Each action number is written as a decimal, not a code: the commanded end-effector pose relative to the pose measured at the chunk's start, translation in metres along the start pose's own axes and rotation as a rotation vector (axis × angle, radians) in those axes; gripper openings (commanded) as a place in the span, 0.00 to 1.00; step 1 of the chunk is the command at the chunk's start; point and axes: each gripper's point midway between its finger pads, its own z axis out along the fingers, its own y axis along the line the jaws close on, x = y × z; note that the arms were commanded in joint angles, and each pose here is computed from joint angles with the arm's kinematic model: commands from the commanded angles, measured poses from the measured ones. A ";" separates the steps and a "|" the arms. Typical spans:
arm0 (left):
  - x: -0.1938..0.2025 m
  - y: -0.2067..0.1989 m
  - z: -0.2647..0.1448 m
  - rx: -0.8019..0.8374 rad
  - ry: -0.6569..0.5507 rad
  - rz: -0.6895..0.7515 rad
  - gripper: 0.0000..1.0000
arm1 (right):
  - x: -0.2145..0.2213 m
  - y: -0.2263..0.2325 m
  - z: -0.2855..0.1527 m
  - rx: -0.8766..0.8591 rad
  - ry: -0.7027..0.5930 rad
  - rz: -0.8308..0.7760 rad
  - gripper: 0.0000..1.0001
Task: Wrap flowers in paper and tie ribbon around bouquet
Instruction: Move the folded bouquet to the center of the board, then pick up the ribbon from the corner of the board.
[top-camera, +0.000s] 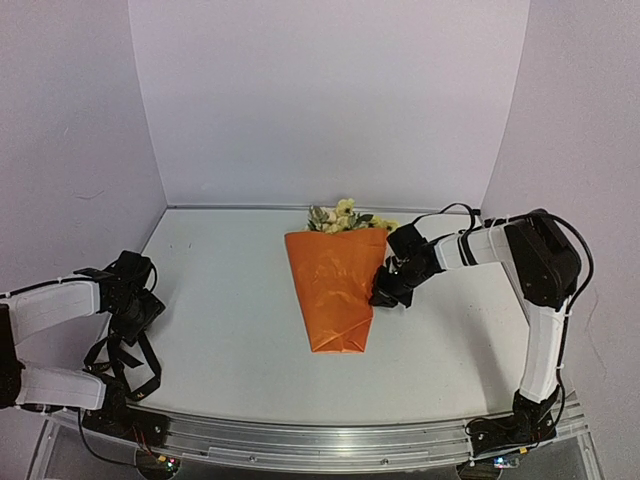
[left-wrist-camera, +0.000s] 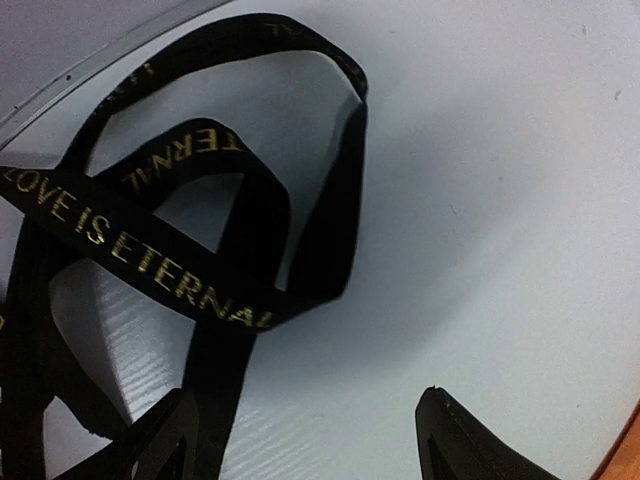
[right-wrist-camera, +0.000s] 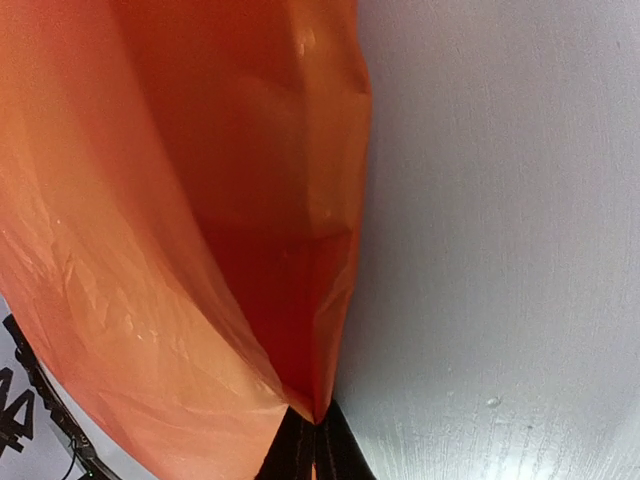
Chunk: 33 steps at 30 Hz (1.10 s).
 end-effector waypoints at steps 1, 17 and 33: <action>-0.021 0.014 0.008 -0.067 -0.068 -0.009 0.78 | -0.012 0.000 0.003 0.010 -0.029 0.009 0.12; -0.051 0.006 0.028 -0.118 -0.127 -0.122 0.71 | -0.006 0.039 -0.056 -0.143 -0.070 -0.116 0.64; -0.039 -0.086 0.001 0.160 -0.020 0.123 0.00 | 0.013 0.039 -0.135 -0.181 -0.193 -0.203 0.49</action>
